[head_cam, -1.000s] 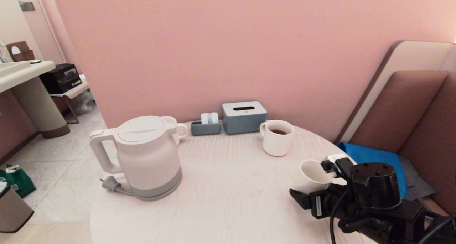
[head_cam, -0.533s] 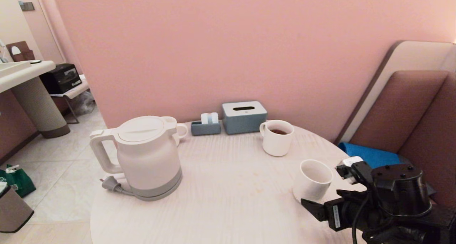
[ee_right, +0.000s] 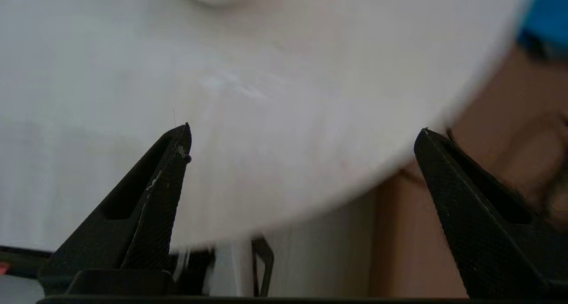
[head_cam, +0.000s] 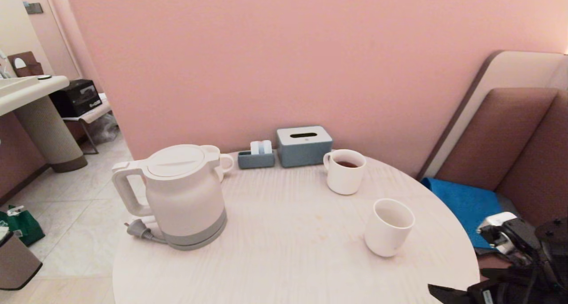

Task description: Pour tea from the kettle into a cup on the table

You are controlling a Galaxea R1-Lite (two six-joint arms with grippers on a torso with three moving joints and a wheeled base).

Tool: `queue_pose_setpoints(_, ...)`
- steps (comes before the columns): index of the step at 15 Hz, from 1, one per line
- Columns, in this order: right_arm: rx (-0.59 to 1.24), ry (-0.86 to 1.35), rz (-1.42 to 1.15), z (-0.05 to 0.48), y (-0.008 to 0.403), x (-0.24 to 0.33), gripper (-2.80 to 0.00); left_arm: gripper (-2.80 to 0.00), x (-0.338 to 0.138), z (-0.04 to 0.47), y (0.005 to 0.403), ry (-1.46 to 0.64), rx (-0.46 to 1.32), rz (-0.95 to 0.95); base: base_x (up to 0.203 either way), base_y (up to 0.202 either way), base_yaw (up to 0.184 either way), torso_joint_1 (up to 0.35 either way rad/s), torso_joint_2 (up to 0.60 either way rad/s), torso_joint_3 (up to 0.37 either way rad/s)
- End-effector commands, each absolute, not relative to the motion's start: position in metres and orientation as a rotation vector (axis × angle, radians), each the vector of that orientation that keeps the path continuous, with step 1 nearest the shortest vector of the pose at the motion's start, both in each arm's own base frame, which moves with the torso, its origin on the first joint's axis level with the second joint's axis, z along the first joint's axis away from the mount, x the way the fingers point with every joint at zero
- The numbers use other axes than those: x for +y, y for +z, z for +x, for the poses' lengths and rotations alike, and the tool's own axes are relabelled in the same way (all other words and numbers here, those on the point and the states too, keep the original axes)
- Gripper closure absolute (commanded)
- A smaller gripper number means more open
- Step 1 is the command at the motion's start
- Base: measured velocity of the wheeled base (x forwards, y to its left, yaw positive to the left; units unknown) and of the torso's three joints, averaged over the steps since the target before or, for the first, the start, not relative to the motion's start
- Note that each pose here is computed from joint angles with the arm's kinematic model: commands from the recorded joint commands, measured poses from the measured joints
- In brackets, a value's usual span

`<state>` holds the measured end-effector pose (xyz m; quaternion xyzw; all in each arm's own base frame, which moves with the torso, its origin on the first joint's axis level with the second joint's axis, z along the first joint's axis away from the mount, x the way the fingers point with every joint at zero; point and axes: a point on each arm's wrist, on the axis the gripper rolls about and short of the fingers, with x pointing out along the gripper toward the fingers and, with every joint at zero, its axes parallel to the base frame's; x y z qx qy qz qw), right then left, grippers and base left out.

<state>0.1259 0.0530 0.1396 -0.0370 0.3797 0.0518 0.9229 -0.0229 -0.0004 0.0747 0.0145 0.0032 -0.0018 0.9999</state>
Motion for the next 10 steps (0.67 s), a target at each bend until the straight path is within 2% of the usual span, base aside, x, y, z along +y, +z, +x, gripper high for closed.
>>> queue_pose_setpoints(1,0.762,0.005,-0.020,0.110,0.152,0.034,-2.80,0.00,0.000,-0.023,0.075,-0.003,0.008,0.029,0.000,0.000,0.000,0.000,0.00,0.000)
queue_pose_setpoints(6,0.709,-0.388,-0.093,0.092,0.159,0.006,-2.80,0.00,0.000,-0.023,0.075,-0.003,0.008,0.029,0.000,0.000,0.000,0.000,0.00,0.000)
queue_pose_setpoints(7,0.664,-0.388,-0.079,0.082,0.162,0.004,0.00,0.00,0.000,-0.023,0.075,-0.003,0.008,0.029,0.000,0.000,0.000,0.000,0.00,0.000)
queue_pose_setpoints(10,0.516,-0.333,-0.020,0.049,0.175,-0.001,0.00,0.00,0.000,-0.023,0.075,-0.003,0.008,0.029,0.000,0.000,0.000,0.000,0.00,0.000)
